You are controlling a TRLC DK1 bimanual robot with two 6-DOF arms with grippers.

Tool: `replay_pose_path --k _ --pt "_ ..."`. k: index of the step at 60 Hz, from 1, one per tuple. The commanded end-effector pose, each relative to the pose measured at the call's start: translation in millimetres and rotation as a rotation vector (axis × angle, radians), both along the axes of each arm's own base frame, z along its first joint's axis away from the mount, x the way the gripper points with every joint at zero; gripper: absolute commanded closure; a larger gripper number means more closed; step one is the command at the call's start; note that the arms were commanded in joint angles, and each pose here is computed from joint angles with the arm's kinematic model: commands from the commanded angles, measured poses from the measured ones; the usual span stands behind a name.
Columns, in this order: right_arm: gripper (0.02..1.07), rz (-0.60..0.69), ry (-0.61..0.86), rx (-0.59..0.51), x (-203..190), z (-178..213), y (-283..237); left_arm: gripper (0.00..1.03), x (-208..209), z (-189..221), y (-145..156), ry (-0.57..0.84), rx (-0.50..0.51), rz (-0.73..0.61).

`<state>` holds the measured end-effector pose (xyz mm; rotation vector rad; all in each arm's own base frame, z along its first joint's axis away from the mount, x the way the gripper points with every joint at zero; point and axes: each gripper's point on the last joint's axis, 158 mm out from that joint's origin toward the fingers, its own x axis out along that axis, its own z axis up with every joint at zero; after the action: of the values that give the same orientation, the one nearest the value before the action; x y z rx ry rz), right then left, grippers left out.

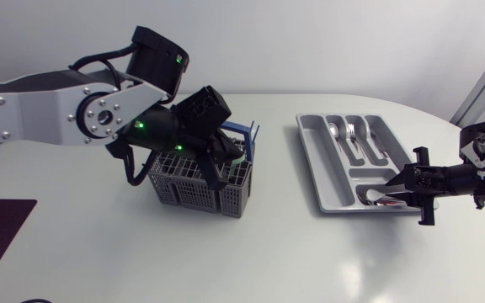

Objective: Unload the cutlery basket into the drawer organizer.

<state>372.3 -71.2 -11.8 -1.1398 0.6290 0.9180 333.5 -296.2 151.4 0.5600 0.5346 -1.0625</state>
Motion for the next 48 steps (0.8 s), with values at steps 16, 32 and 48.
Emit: replay_pose_path --k 16,32,48 --pt "0.19 0.011 -0.059 -0.023 -13.8 23.8 10.4 1.0 -15.9 28.6 -1.5 -0.067 -0.045 -0.021" --pt "0.17 0.003 -0.094 0.018 -23.0 43.9 21.1 1.0 -18.5 38.7 -3.0 -0.084 -0.06 -0.022" --pt "0.17 0.007 -0.076 0.043 -36.0 45.3 29.7 1.0 -24.9 40.9 -2.4 -0.018 -0.085 0.011"
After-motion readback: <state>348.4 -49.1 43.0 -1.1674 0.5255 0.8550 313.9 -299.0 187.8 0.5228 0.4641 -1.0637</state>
